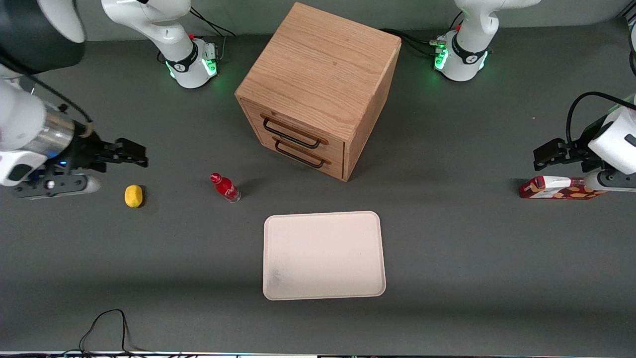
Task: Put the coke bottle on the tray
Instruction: 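Move the right gripper down over the red Coca-Cola bottle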
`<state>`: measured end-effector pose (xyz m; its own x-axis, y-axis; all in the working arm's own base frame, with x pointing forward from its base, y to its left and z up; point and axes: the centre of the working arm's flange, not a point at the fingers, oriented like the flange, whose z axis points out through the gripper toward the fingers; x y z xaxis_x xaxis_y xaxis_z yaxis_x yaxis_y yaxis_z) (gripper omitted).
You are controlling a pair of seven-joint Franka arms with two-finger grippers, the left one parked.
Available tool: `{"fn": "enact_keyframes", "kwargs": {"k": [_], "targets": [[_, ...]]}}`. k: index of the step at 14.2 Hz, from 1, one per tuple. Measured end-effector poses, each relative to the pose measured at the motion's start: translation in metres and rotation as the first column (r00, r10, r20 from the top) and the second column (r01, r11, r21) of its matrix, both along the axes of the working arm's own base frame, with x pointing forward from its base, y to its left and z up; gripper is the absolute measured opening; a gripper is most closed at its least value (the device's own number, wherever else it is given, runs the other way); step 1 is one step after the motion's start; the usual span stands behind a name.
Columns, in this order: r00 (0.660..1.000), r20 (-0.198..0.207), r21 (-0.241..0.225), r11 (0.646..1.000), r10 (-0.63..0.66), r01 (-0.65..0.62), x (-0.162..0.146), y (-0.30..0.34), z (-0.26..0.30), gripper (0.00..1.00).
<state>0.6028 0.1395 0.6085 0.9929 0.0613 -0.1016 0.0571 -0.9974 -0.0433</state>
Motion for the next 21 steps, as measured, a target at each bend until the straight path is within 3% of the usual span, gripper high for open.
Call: {"fn": "enact_keyframes", "kwargs": {"k": [6,10,14,21], "targets": [[1.000,0.004,-0.009,1.000,-0.002,0.002,-0.022,0.072,0.005,1.00],[1.000,-0.022,-0.020,1.000,0.000,-0.001,-0.024,0.081,-0.006,1.00],[0.997,-0.077,-0.041,0.999,0.000,-0.004,-0.018,0.078,-0.052,1.00],[0.998,-0.068,-0.042,0.999,-0.006,0.003,-0.011,0.068,-0.166,1.00]]}}
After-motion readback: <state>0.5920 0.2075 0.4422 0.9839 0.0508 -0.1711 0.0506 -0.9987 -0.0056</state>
